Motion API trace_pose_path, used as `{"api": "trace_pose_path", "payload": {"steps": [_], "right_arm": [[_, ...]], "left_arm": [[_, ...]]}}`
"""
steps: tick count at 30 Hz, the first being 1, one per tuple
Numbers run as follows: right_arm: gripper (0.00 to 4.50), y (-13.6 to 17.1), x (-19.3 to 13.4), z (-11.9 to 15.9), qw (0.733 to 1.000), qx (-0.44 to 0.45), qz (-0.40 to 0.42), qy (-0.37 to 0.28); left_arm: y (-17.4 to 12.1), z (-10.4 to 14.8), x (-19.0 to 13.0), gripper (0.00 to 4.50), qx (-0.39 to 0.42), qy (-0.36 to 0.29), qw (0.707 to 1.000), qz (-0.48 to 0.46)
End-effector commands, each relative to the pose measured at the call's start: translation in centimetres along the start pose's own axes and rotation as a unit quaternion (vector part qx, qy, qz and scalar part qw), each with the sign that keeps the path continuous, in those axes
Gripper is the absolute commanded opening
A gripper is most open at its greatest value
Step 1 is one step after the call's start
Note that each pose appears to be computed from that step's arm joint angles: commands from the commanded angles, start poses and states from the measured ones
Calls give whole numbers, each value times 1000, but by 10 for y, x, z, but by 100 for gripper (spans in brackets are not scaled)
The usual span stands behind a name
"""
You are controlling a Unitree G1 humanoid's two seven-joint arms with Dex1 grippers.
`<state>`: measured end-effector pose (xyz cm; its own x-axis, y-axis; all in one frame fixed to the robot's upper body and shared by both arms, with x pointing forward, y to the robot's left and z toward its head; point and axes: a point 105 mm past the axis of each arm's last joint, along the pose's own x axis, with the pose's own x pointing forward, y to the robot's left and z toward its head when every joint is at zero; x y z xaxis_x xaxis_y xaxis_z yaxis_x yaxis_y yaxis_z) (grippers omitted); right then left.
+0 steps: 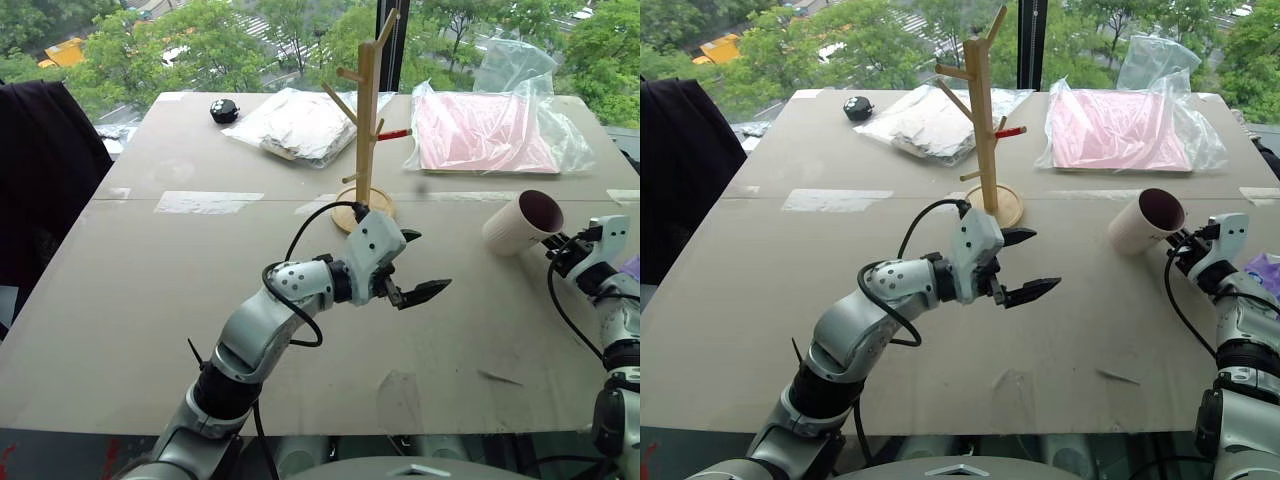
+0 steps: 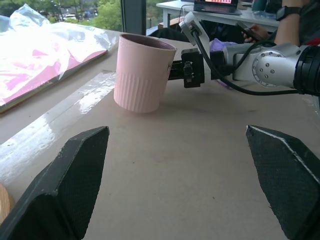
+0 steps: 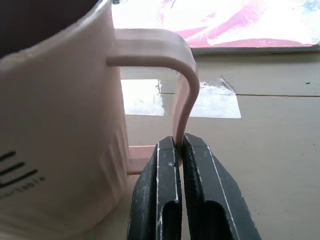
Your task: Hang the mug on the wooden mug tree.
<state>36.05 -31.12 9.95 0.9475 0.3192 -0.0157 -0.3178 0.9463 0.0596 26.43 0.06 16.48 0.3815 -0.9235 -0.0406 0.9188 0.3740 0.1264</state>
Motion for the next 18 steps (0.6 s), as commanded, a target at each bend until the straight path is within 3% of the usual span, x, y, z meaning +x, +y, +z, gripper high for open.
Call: {"api": "trace_pose_path", "payload": {"steps": [1, 8, 18], "right_arm": [[4, 17, 8, 43, 995, -73, 64, -35], [4, 89, 20, 95, 961, -169, 215, -45], [4, 146, 39, 157, 909, -303, 285, -28]], "left_arm": [[9, 4, -11, 450, -8, -37, 999, 26], [26, -2, -38, 450, -43, -114, 987, 108], [14, 5, -48, 450, -73, -196, 972, 109]]}}
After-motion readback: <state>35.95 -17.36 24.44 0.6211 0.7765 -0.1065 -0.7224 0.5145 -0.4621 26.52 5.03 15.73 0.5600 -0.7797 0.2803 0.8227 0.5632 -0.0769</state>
